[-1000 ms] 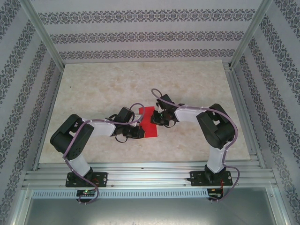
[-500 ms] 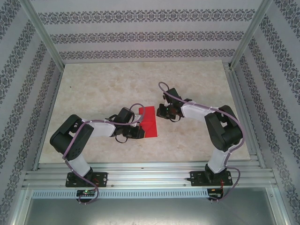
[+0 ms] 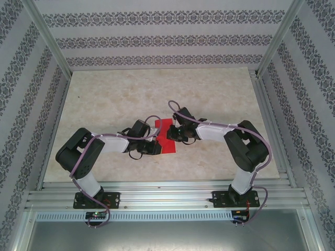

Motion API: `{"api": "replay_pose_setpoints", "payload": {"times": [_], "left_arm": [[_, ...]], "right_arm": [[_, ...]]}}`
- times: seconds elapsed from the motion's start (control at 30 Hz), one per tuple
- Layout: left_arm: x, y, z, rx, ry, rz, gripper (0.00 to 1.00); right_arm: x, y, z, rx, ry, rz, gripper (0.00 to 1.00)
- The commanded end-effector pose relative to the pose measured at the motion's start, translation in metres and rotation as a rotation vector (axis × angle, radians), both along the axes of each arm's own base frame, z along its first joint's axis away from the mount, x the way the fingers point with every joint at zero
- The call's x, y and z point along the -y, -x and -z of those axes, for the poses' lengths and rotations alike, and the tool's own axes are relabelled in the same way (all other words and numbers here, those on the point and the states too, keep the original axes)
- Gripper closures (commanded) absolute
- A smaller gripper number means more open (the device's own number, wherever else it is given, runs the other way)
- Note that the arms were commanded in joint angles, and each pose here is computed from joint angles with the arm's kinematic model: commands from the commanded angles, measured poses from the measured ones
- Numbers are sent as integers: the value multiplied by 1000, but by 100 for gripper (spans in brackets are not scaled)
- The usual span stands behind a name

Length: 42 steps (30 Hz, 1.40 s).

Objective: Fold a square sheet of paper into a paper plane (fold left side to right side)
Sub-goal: Fold the triangle a second time at the center of the table.

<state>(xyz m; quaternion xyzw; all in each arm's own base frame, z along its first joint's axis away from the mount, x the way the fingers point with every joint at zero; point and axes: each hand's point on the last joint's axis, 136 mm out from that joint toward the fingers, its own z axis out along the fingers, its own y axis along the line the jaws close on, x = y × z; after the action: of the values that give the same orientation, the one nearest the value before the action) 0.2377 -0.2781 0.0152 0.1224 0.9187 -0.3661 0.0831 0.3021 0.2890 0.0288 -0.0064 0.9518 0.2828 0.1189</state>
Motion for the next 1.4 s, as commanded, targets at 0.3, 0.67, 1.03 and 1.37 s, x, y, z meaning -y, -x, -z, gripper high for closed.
{"api": "replay_pose_setpoints", "payload": {"times": [0.3, 0.67, 1.03, 1.37], "left_arm": [[-26, 31, 36, -116, -172, -3, 91], [7, -7, -59, 50, 20, 13, 87], [18, -33, -44, 38, -11, 20, 91], [11, -32, -11, -10, -75, 16, 93]], "right_arm": [[5, -3, 22, -31, 65, -1, 89], [18, 9, 41, -81, 129, -6, 89], [17, 9, 40, -79, 127, -11, 89], [18, 9, 41, -80, 133, -11, 89]]}}
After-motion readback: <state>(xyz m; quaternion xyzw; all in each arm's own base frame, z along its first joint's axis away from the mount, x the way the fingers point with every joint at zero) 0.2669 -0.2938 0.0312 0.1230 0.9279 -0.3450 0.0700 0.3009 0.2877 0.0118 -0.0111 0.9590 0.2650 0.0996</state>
